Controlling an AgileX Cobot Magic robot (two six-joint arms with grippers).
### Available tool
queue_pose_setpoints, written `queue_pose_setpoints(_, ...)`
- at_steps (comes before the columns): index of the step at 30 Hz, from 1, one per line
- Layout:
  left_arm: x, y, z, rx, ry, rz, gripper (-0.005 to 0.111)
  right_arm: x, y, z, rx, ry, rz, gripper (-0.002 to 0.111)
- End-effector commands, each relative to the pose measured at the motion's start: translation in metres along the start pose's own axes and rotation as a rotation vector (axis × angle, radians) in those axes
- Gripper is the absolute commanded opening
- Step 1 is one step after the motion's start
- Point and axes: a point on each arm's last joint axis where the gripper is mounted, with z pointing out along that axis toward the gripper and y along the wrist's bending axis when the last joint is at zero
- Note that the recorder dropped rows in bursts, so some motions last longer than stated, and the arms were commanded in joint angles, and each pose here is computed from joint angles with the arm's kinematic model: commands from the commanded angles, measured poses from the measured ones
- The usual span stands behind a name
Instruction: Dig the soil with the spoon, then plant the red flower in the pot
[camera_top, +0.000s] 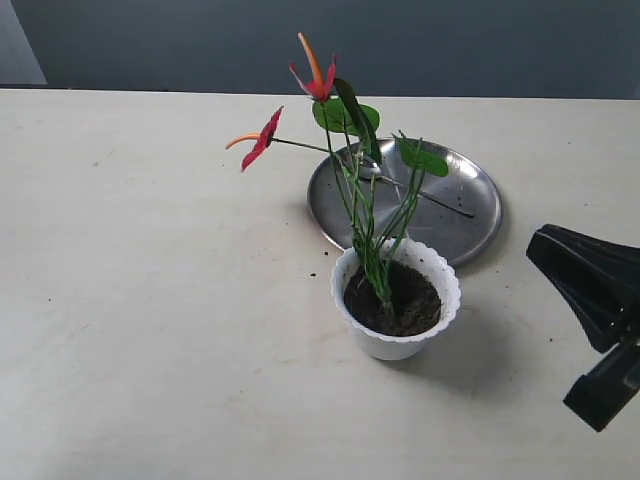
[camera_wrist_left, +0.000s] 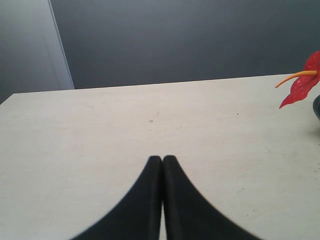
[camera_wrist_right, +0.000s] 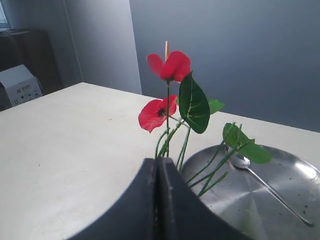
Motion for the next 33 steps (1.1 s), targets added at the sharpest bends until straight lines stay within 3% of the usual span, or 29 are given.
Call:
queue_pose_setpoints(1,0.000,0.000,0.000,0.001,-0.003,0.001,0.000,-0.009,0.001,-0.002,-0.013,-0.117,0.002,0.000)
queue_pose_setpoints(5,0.000,0.000,0.000,0.001,-0.003,0.001,0.000,-0.025,-0.004,-0.016,0.043,-0.289,-0.017,0.000)
queue_pose_setpoints(9,0.000,0.000,0.000,0.001,-0.003,0.002,0.000,-0.032,-0.016,-0.034,0.204,-0.383,-0.034,0.000)
queue_pose_setpoints(16,0.000,0.000,0.000,0.001,-0.003,0.002,0.000,-0.021,-0.030,-0.061,0.526,-0.336,-0.012,0.000)
queue_pose_setpoints(27,0.000,0.000,0.000,0.001,-0.003,0.002,0.000,0.002,-0.034,-0.063,0.600,-0.142,0.082,0.000)
queue_pose_setpoints(30,0.000,0.000,0.000,0.001,-0.003,0.002,0.000,0.030,-0.037,-0.061,0.620,0.064,0.148,0.000)
queue_pose_setpoints(33,0.000,0.000,0.000,0.001,-0.003,0.002,0.000,0.043,-0.038,-0.061,0.626,0.081,0.144,0.000)
